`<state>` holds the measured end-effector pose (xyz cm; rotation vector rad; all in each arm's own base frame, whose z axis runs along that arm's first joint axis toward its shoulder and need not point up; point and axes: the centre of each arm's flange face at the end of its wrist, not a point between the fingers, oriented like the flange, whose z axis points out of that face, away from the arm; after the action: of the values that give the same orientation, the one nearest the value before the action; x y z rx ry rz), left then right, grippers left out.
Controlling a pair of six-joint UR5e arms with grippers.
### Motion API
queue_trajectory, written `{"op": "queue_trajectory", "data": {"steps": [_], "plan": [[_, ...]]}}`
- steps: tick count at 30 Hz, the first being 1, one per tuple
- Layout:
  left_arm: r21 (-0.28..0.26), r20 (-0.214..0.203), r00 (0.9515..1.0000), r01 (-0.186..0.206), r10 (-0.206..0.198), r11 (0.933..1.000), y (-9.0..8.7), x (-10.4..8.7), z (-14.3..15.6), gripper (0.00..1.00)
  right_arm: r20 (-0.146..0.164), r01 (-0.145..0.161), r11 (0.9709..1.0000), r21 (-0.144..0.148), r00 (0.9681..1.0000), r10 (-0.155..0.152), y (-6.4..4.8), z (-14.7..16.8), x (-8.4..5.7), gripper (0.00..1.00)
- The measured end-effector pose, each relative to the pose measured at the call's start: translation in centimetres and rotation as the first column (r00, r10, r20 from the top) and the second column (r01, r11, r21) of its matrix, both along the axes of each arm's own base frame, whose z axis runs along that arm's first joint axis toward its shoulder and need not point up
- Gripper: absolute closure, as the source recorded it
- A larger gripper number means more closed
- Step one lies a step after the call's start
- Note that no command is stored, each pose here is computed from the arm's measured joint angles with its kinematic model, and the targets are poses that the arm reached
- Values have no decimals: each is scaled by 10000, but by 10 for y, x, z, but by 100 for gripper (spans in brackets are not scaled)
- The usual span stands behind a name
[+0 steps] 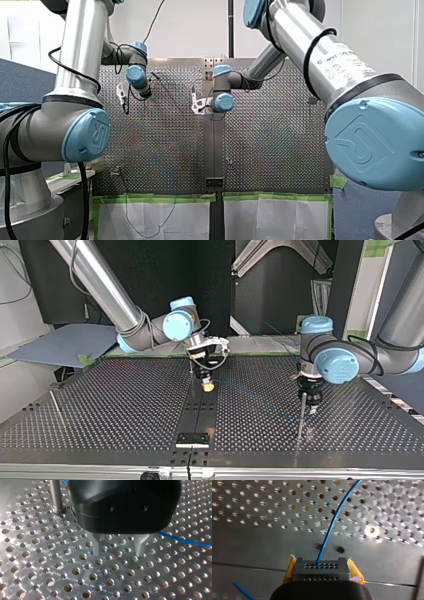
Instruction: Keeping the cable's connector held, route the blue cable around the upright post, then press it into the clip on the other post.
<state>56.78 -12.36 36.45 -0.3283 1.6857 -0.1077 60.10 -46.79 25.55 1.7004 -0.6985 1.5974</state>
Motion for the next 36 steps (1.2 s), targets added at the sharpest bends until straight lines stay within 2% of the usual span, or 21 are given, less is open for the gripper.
{"op": "queue_trajectory", "data": {"steps": [2,8,16,23,30,36], "plan": [[-2,-77,10000,-63,63,10000,0,0,-3,0,-105,-11,10000,89,9999,12,2,-8,0,100],[-115,-496,9984,260,-266,9996,-5,8,-26,0,-329,-10,9995,313,9995,20,9,-33,-3,100],[-392,-447,9981,405,-423,9984,-7,11,-31,0,-424,37,9983,577,9991,-12,19,-72,-9,100],[-477,-428,9981,431,-451,9979,-7,11,-32,0,-846,321,9941,1038,9961,-233,29,-126,-21,100],[-621,-391,9983,418,-443,9972,-8,11,-31,0,-830,520,9897,1335,9957,-411,32,-161,-39,100],[-674,-359,9984,416,-441,9969,-8,12,-31,0,-978,617,9879,1426,9940,-480,33,-195,-47,100]]}}
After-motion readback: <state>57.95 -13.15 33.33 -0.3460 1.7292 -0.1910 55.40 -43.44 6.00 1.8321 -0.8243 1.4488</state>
